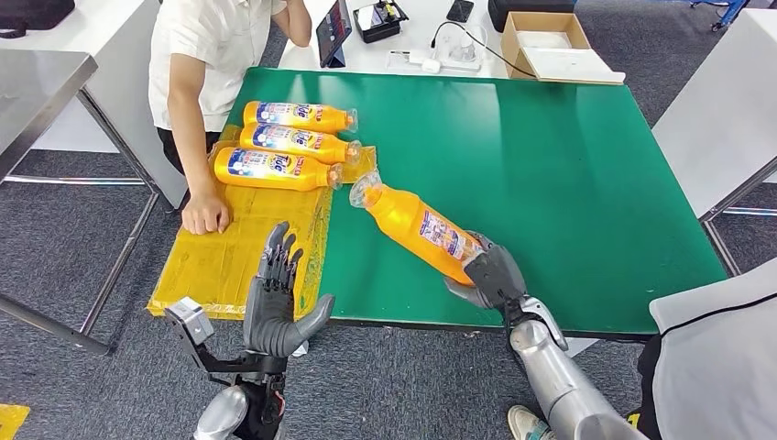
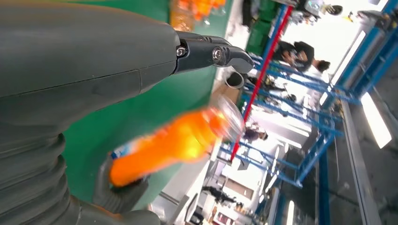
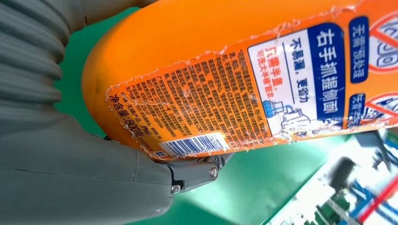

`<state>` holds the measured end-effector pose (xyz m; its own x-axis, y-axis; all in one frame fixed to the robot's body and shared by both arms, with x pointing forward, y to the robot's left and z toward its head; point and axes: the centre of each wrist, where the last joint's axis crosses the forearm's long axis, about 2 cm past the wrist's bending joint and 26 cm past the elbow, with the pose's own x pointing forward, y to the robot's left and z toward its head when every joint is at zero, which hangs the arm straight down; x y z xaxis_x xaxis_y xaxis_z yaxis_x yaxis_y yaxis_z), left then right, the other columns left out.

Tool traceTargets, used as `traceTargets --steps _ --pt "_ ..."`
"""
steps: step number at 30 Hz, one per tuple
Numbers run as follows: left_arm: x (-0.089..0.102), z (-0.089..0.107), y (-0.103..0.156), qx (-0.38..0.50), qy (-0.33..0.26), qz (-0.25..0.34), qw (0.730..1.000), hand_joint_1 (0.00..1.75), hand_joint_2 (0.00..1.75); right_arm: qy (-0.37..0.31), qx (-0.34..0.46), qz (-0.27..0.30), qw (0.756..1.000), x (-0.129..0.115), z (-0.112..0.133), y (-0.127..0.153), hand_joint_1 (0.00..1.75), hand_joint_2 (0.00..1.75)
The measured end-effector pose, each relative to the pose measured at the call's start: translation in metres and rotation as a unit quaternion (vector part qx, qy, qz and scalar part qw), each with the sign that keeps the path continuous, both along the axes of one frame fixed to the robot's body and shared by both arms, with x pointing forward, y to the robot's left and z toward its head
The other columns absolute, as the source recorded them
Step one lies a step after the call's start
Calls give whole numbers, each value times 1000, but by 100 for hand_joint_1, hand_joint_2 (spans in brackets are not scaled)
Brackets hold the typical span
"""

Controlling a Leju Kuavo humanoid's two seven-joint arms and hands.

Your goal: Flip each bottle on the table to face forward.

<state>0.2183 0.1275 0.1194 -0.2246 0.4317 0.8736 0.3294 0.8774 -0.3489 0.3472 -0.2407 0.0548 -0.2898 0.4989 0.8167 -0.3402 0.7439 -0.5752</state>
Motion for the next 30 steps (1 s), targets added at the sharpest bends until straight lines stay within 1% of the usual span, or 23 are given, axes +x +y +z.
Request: traceTargets --steps 4,7,11,14,18,21,24,30 --pt "-5 -1 4 -13 14 8 1000 0 175 -14 32 -1 999 -15 0 9 175 175" --pt "-10 -3 5 -38 39 1 999 0 175 -24 82 2 996 -27 2 14 175 175" --pt "-15 -8 7 -18 42 12 999 0 175 -30 132 21 991 -51 5 27 175 175" --pt "-14 -9 6 11 30 12 999 0 175 -13 153 60 986 -63 10 41 175 175" --pt "-7 -8 1 48 9 -2 999 0 175 19 149 160 976 -71 10 62 175 175" --pt "-2 -9 -5 54 5 -17 998 0 175 19 141 206 968 -76 7 77 175 175" --pt "-1 -10 -7 55 7 -22 998 0 175 22 137 224 965 -77 7 84 175 175" --pt "-2 -12 -8 52 10 -30 998 0 175 30 137 238 961 -78 6 88 175 175"
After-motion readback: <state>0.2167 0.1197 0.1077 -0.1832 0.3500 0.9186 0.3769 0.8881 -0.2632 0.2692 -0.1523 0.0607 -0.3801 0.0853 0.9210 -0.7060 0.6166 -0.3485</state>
